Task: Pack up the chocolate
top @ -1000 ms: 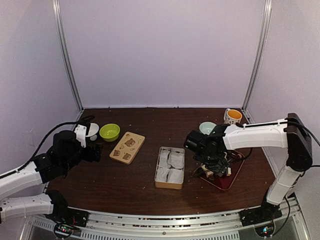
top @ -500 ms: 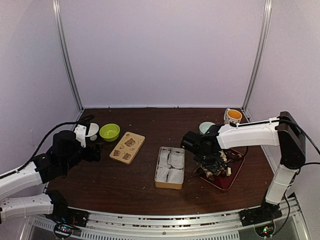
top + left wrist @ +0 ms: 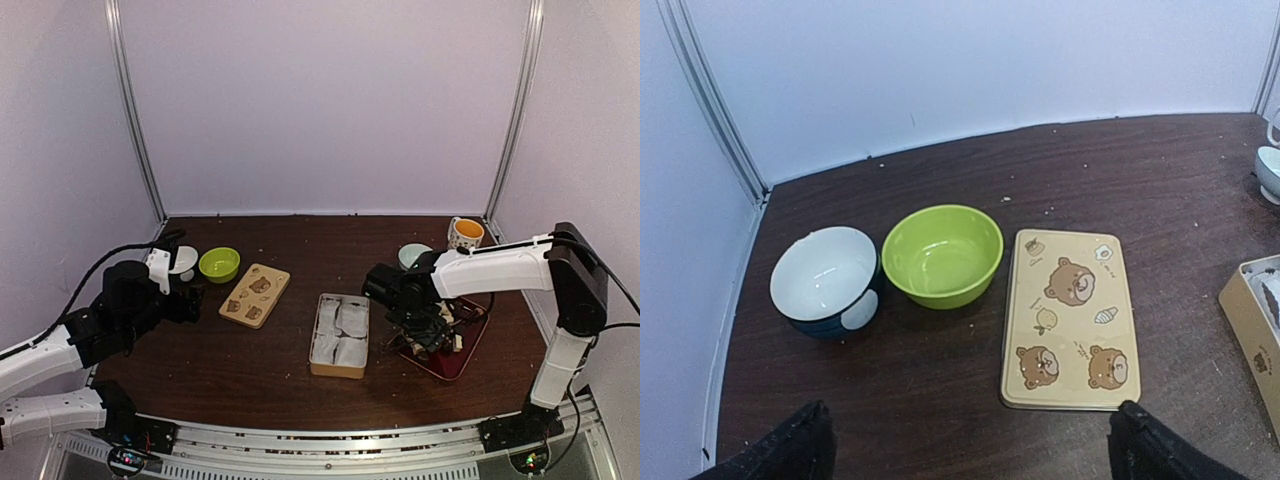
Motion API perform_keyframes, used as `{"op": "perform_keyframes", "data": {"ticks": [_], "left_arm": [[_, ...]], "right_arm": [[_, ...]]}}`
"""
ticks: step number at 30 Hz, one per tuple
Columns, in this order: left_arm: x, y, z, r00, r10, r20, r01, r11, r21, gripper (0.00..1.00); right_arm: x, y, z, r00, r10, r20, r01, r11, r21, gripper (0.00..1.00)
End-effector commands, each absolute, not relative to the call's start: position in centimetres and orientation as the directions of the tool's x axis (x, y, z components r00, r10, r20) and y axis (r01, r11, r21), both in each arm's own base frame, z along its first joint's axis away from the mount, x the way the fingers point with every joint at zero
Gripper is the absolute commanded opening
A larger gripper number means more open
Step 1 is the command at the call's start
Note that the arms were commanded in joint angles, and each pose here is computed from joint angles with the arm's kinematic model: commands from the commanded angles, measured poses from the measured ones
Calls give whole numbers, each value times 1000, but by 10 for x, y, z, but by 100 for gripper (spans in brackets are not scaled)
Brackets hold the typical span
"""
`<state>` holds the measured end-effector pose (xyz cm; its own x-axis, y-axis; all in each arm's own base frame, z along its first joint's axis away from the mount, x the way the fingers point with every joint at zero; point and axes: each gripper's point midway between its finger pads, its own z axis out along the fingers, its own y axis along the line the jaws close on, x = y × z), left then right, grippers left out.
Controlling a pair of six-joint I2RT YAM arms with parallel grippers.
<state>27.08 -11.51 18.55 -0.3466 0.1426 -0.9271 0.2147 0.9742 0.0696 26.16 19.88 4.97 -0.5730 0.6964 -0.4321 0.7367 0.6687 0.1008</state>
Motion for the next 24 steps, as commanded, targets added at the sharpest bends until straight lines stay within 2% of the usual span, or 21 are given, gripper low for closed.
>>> {"op": "perform_keyframes", "data": {"ticks": [1,12,14,15,20,21,24], "left_arm": [[272,-115,189,-331,130,-935,213,975,61,98],[271,-116,189,-331,130,-934,219,974,58,98],[272,-116,189,-330,129,-935,220,974,57,98],[271,-116,189,-330,129,-935,220,974,57,98],[271,-117,189,-331,132,-934,223,973,58,98],[271,-117,188,-331,132,-934,223,973,58,98],[272,-117,189,-331,132,-934,223,973,58,98]], "right_arm": [[261,192,44,-569,692,-444,746,662,75,88],[262,191,41,-568,690,-450,751,658,62,76],[263,190,45,-561,692,-454,752,656,71,64],[263,190,46,-560,693,-455,752,656,73,62],[263,189,55,-552,697,-458,751,654,89,60],[263,189,56,-550,699,-458,752,653,93,55],[263,189,59,-544,706,-453,754,648,105,54]]}}
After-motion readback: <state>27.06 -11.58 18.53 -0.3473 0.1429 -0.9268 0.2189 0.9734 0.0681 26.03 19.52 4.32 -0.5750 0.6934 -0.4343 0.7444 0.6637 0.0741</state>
